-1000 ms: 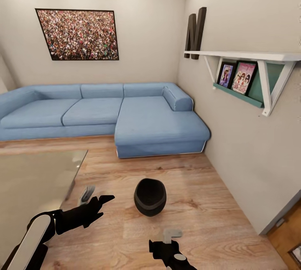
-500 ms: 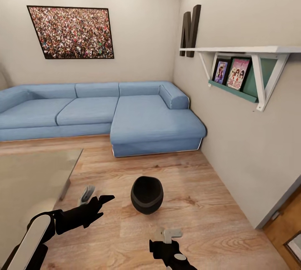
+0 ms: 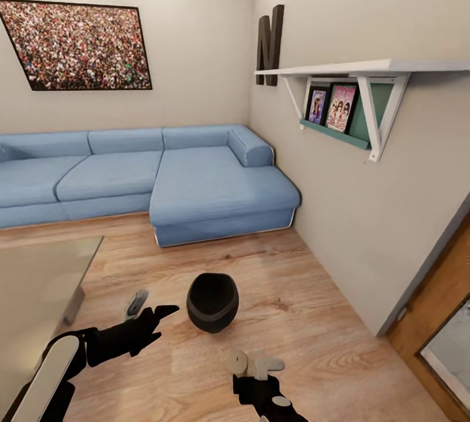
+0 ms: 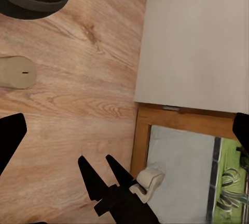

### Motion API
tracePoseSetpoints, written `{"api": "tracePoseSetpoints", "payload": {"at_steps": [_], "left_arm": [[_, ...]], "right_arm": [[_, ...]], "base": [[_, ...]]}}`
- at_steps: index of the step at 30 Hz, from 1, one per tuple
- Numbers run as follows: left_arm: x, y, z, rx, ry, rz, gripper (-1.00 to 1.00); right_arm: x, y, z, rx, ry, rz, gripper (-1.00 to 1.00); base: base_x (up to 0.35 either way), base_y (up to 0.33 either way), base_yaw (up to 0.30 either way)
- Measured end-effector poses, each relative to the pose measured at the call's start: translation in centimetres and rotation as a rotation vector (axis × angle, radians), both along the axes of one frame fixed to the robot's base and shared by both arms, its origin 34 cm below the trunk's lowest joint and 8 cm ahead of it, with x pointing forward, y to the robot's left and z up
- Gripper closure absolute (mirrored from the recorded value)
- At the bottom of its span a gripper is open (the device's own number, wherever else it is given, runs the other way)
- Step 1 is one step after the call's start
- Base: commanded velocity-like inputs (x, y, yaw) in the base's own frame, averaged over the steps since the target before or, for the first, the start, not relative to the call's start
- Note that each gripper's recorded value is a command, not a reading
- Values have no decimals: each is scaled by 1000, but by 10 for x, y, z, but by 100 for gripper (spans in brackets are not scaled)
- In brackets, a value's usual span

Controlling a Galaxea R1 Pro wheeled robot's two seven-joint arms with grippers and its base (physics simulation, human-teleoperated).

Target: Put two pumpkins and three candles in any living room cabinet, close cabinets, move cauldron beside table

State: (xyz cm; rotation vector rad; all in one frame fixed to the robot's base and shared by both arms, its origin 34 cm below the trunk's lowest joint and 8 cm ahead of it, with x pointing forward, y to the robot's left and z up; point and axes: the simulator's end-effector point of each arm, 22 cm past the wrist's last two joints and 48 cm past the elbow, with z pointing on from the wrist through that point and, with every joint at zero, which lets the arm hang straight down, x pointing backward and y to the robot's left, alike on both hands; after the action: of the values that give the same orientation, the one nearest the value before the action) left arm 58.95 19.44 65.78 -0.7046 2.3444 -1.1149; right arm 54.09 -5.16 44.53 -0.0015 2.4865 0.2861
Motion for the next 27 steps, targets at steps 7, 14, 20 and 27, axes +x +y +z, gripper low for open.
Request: {"api": "tracePoseSetpoints", "payload": {"at_steps": [7, 14, 20, 27], "left_arm": [[-1, 0, -6, -1, -2, 0, -100], [-1, 0, -6, 1, -2, -1, -100], [-1, 0, -6, 1, -1, -2, -100], [-1, 0, -6, 1, -1, -1, -100]], "right_arm": [[-1, -1, -7, -2, 1, -1, -100], [-1, -1, -7, -2, 1, -1, -100], [-1, 0, -6, -2, 0, 1, -100], [-1, 0, -6, -2, 0, 0, -100]], "base": [[0, 0, -21], [0, 0, -1], [56, -50, 0], [177, -142, 50]]}}
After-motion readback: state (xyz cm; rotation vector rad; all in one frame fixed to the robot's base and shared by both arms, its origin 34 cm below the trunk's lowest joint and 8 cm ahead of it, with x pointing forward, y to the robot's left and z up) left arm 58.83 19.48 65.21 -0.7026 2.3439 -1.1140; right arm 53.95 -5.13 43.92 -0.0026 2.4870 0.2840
